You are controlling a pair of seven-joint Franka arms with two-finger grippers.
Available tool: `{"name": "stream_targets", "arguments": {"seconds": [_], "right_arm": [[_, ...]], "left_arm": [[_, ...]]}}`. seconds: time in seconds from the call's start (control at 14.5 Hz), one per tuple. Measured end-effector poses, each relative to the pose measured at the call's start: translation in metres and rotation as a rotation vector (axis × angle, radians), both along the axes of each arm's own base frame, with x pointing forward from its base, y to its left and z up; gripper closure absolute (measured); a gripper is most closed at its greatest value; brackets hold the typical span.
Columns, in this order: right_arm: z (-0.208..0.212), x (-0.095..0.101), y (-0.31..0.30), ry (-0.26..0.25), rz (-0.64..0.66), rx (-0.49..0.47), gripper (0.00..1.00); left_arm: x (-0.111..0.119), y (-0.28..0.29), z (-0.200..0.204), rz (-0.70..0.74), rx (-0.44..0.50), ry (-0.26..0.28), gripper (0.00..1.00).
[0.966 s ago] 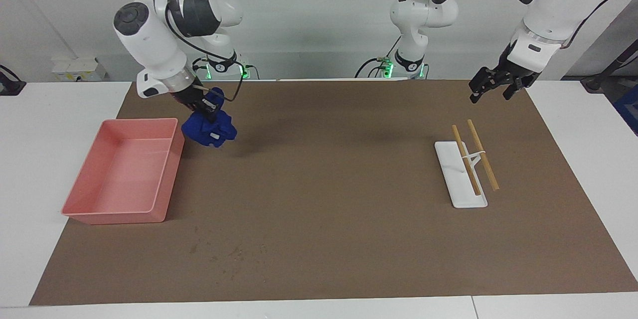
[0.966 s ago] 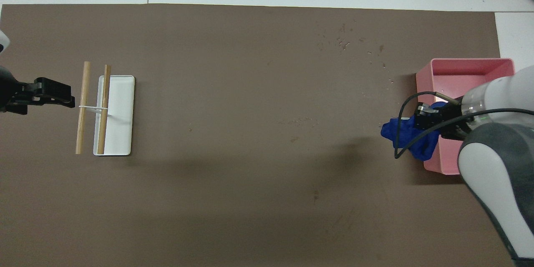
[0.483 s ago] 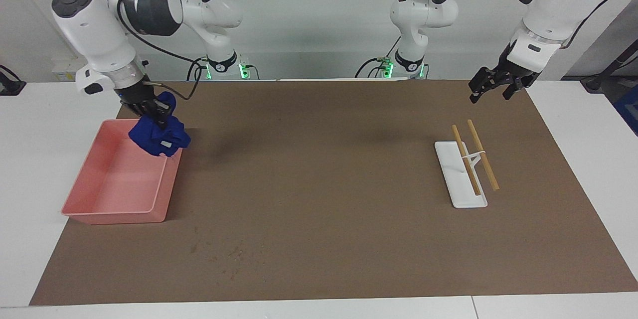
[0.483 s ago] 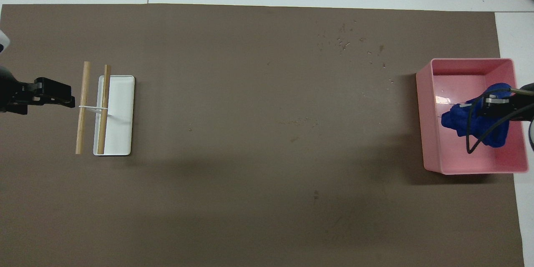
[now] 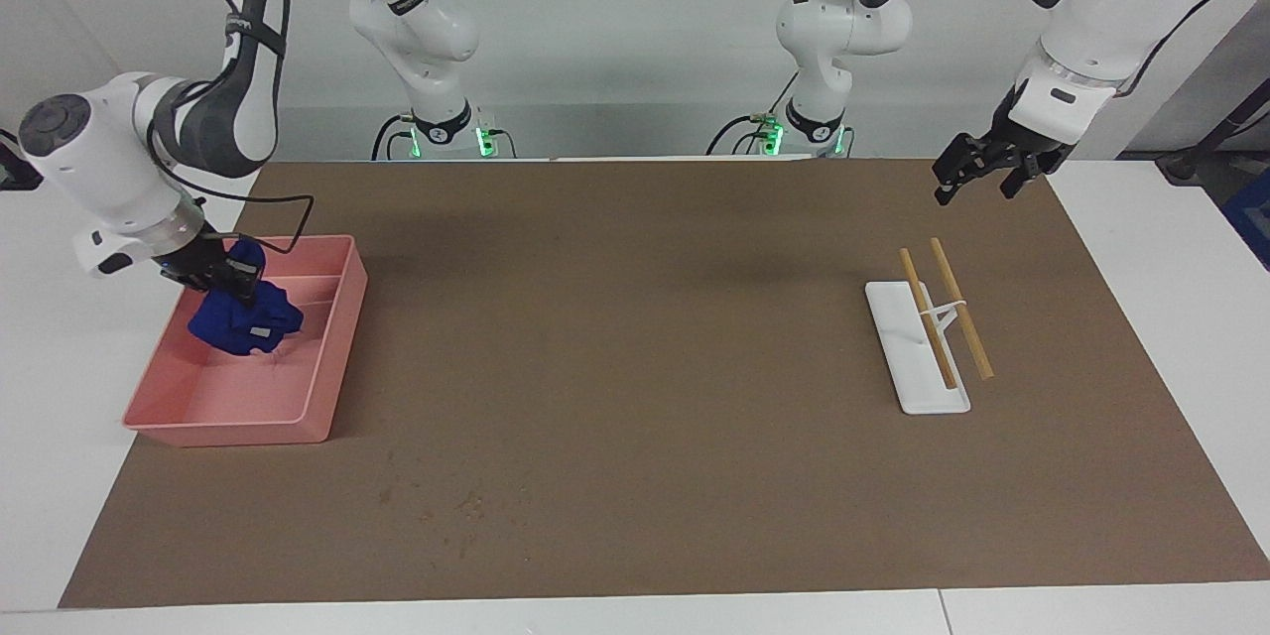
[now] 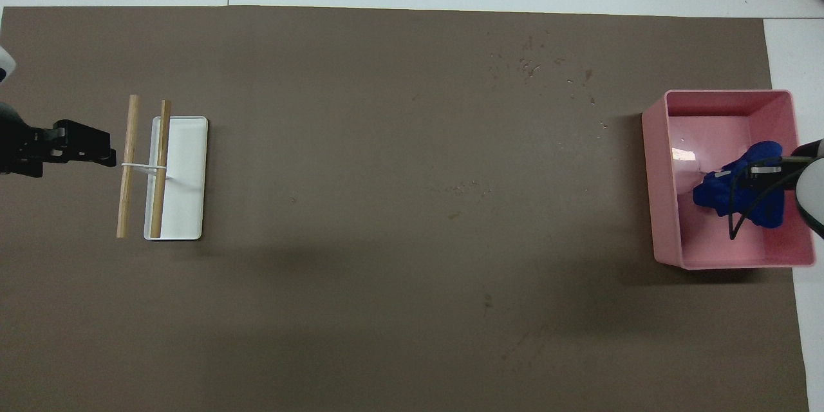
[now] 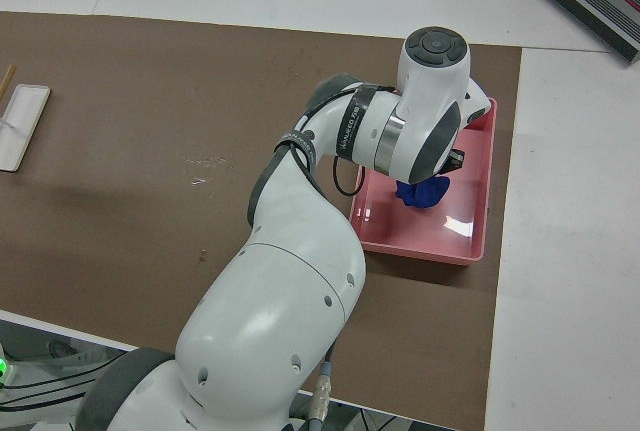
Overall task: Wipe water with towel using both arms
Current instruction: 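Carry the towel into the pink bin with the right gripper, then open the right gripper to release the towel in the bin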
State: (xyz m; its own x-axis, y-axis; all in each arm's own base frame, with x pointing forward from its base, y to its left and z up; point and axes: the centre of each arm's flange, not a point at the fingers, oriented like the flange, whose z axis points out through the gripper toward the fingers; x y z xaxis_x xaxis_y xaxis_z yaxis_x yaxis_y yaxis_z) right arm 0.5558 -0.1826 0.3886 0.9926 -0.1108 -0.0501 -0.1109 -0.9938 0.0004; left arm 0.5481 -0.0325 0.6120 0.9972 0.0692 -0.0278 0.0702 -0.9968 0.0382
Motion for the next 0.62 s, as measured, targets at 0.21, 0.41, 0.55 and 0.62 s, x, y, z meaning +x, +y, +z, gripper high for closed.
{"name": "stream_targets", "arguments": {"seconds": [0.21, 0.41, 0.55, 0.62], "right_arm": [[-0.016, -0.004, 0.008, 0.013, 0.018, -0.003, 0.76], [0.01, 0.001, 0.013, -0.031, 0.029, -0.019, 0.44], [0.043, 0.007, 0.033, -0.066, 0.063, -0.034, 0.2], [0.063, 0.008, 0.048, -0.075, 0.088, -0.039, 0.1]], "left_arm": [[0.0, 0.0, 0.0, 0.001, 0.0, 0.0, 0.0], [0.0, 0.0, 0.0, 0.001, 0.0, 0.001, 0.0], [0.0, 0.0, 0.0, 0.001, 0.0, 0.001, 0.0], [0.0, 0.0, 0.0, 0.001, 0.0, 0.001, 0.0]]}}
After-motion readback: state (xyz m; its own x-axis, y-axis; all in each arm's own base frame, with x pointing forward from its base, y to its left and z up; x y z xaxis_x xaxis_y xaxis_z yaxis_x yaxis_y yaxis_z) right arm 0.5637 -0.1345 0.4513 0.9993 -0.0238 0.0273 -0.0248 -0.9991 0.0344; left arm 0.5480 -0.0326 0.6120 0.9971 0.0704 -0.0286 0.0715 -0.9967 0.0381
